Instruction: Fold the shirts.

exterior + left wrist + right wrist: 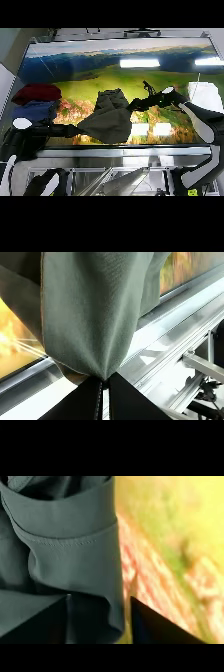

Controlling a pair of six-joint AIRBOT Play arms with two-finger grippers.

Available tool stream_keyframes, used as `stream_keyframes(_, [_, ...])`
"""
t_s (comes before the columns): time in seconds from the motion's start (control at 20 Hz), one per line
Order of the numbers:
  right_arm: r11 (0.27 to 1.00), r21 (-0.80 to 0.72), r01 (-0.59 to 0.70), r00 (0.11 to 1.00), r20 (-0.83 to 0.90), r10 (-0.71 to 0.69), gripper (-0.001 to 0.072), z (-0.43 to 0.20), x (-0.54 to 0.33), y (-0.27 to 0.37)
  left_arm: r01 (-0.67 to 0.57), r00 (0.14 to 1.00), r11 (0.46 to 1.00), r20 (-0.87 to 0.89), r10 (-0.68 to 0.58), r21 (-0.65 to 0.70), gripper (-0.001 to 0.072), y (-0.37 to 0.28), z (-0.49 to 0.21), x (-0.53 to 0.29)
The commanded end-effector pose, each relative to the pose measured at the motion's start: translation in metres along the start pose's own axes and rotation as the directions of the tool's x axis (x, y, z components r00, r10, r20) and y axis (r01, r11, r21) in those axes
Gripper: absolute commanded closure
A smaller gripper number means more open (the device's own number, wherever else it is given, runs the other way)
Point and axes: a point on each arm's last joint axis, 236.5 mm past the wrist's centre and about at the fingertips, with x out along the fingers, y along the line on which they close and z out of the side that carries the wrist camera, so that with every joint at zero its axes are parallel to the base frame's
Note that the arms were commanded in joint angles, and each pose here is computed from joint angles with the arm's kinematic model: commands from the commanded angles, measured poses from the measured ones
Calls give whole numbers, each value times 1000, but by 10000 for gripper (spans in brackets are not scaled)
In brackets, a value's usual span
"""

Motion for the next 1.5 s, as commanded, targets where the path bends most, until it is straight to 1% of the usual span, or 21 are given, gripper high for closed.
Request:
stream_keyframes(0.0, [1000, -4, 5, 999, 49, -5, 530, 10, 13, 6, -3, 1000, 1000, -4, 4, 15, 685, 3, -3, 1])
stream_keyframes(0.05, [1000, -1, 4, 998, 60, -4, 658, 13, 13, 6, -4, 1000, 1000, -4, 4, 20, 685, 3, -3, 1])
stream_keyframes(0.1, [1000, -6, 5, 998, 70, -5, 694, 17, 11, 7, -4, 1000, 1000, -1, 4, 22, 685, 3, -3, 1])
stream_keyframes(0.25, [997, -67, -26, 995, 95, 33, 696, 30, -9, 35, -17, 999, 998, 34, 15, 55, 686, -2, 12, -8])
stream_keyframes(0.35, [984, -167, -69, 988, 127, 91, 696, 41, -46, 81, -34, 994, 991, 104, 20, 131, 686, -22, 43, -33])
stream_keyframes(0.45, [944, -316, -96, 965, 203, 166, 696, 49, -109, 150, -74, 979, 972, 200, 29, 225, 686, -55, 81, -73])
stream_keyframes(0.5, [912, -400, -93, 942, 262, 211, 696, 48, -148, 192, -90, 965, 956, 263, 14, 280, 686, -80, 100, -97])
stream_keyframes(0.55, [872, -484, -71, 912, 322, 253, 696, 42, -184, 232, -97, 942, 930, 335, -29, 354, 686, -114, 117, -124])
stream_keyframes(0.6, [819, -574, -26, 879, 377, 292, 696, 29, -222, 273, -107, 912, 900, 403, -81, 423, 687, -151, 130, -152])
stream_keyframes(0.65, [759, -651, 29, 843, 424, 331, 695, 13, -253, 310, -129, 871, 858, 470, -141, 497, 686, -192, 136, -182])
stream_keyframes(0.7, [702, -706, 90, 805, 467, 367, 695, -5, -282, 343, -180, 828, 818, 533, -173, 546, 687, -224, 138, -211])
stream_keyframes(0.75, [645, -748, 156, 766, 504, 400, 696, -25, -308, 370, -226, 796, 789, 575, -189, 572, 686, -246, 135, -231])
stream_keyframes(0.8, [604, -766, 221, 731, 540, 417, 695, -41, -328, 388, -264, 773, 772, 605, -189, 578, 686, -261, 129, -246])
stream_keyframes(0.85, [581, -764, 280, 709, 573, 411, 695, -50, -339, 393, -285, 765, 768, 619, -179, 574, 686, -266, 124, -252])
stream_keyframes(0.9, [570, -757, 320, 708, 591, 387, 695, -56, -343, 391, -285, 773, 770, 612, -168, 571, 686, -265, 119, -251])
stream_keyframes(0.95, [583, -744, 327, 721, 595, 355, 695, -56, -340, 384, -264, 791, 782, 590, -159, 565, 686, -259, 114, -243])
stream_keyframes(1.05, [615, -724, 312, 783, 563, 266, 695, -46, -319, 356, -199, 829, 829, 540, -142, 523, 686, -234, 111, -217])
stream_keyframes(1.2, [694, -684, 224, 890, 434, 140, 695, -21, -271, 300, -96, 887, 914, 450, -102, 395, 686, -170, 110, -160])
stream_keyframes(1.3, [766, -626, 145, 945, 317, 80, 695, -4, -230, 254, -55, 917, 948, 392, -76, 313, 685, -123, 109, -120])
stream_keyframes(1.45, [878, -475, 64, 985, 169, 19, 694, 24, -165, 173, -16, 951, 985, 308, -39, 173, 686, -53, 111, -64])
